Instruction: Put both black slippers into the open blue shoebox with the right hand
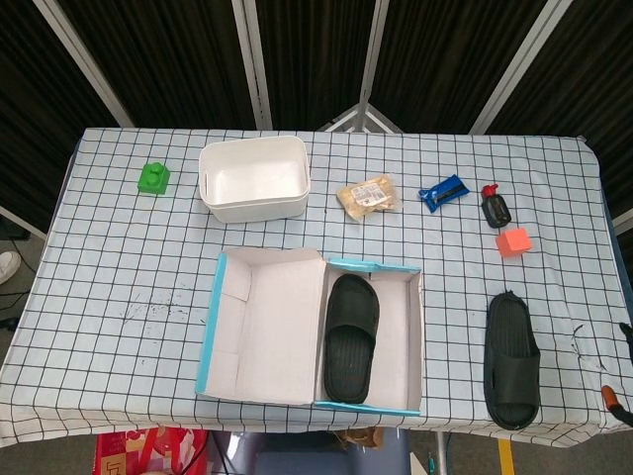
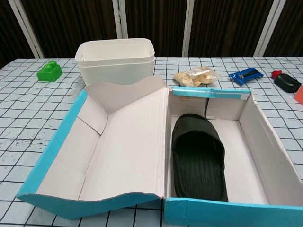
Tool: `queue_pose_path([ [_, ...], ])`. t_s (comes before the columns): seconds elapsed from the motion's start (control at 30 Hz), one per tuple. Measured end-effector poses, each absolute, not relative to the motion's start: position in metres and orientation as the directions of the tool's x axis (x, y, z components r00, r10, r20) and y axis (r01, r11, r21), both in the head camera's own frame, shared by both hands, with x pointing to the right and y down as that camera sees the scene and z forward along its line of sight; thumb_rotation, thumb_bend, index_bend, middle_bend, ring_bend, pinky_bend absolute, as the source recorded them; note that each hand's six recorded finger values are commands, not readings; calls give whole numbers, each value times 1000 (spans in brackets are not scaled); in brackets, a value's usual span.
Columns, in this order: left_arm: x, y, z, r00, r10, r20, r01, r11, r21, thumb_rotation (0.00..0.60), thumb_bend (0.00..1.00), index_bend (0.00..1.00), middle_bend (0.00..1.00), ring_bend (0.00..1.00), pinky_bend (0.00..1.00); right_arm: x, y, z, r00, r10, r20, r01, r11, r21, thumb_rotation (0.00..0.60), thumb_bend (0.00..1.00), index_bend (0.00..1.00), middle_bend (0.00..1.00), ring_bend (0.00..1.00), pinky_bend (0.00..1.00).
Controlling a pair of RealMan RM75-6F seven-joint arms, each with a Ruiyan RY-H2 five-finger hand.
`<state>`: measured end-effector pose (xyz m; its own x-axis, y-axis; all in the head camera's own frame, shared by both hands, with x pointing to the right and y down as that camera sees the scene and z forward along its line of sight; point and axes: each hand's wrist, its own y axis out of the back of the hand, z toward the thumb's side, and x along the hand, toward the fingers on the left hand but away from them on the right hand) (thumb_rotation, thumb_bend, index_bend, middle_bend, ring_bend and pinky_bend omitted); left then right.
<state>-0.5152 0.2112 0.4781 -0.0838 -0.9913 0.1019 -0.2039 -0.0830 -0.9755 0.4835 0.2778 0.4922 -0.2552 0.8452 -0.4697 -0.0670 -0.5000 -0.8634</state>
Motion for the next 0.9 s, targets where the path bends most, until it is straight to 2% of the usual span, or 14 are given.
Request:
queue_pose_path([
  [0.27,-512,212,480,-71,-991,113,-202,-97,-975,600,446,68,0,0,16,465,300,511,-191,837,-512,-27,-526,-850,600,309,60,94,101,11],
  [0.67,-515,210,481,-89,-990,109,-196,-89,-977,600,446,68,0,0,16,435,314,546,-95,818,-567,-2,-570,-822,600,309,60,94,100,10],
  [0.9,-517,210,479,-96,-990,106,-198,-85,-976,600,446,68,0,0,16,419,327,552,-48,810,-585,3,-585,-811,600,308,60,82,91,8],
])
